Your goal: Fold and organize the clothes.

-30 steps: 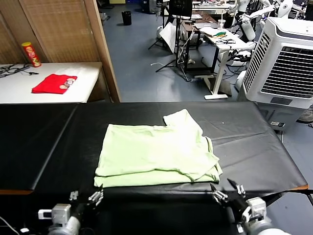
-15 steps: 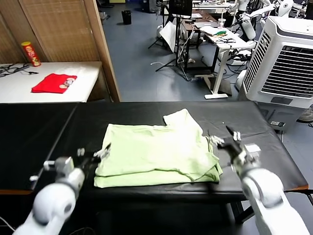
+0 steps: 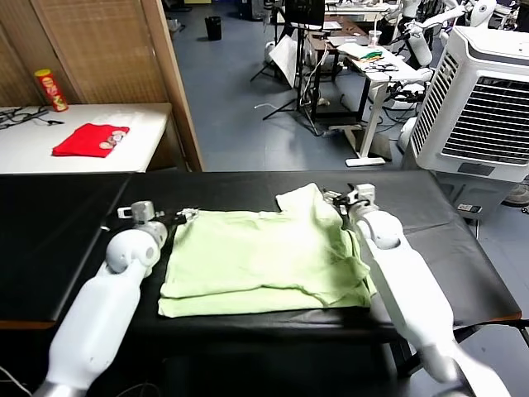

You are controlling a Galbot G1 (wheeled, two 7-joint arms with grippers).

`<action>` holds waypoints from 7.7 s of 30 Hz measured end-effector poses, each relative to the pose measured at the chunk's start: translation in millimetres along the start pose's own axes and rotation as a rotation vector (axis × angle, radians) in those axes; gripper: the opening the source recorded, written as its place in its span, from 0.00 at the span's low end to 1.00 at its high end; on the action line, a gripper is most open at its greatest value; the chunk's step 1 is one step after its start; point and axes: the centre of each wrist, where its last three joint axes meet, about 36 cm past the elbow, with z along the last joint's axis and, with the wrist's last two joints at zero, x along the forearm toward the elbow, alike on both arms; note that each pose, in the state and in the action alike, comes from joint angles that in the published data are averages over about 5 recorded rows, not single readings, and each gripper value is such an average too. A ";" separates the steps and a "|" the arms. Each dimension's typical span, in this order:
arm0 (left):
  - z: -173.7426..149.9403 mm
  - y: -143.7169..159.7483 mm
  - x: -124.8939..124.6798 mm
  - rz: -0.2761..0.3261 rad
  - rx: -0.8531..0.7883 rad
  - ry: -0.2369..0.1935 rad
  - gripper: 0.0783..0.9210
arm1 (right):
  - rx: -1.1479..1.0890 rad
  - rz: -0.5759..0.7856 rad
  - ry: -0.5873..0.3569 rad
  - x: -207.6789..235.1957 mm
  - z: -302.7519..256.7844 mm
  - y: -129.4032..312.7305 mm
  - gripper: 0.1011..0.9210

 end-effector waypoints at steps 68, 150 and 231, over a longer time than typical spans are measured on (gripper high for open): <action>110.9 1.5 206.1 0.004 -0.269 0.024 0.34 | 0.008 -0.017 0.043 268.1 91.2 -3.4 0.43; 181.3 -13.6 164.0 -0.025 -0.035 -0.150 0.64 | -0.061 0.073 -0.203 242.8 129.8 30.9 0.85; 155.3 -177.4 174.5 0.262 0.073 -0.289 0.85 | 0.009 -0.180 -0.232 231.5 132.5 88.1 0.85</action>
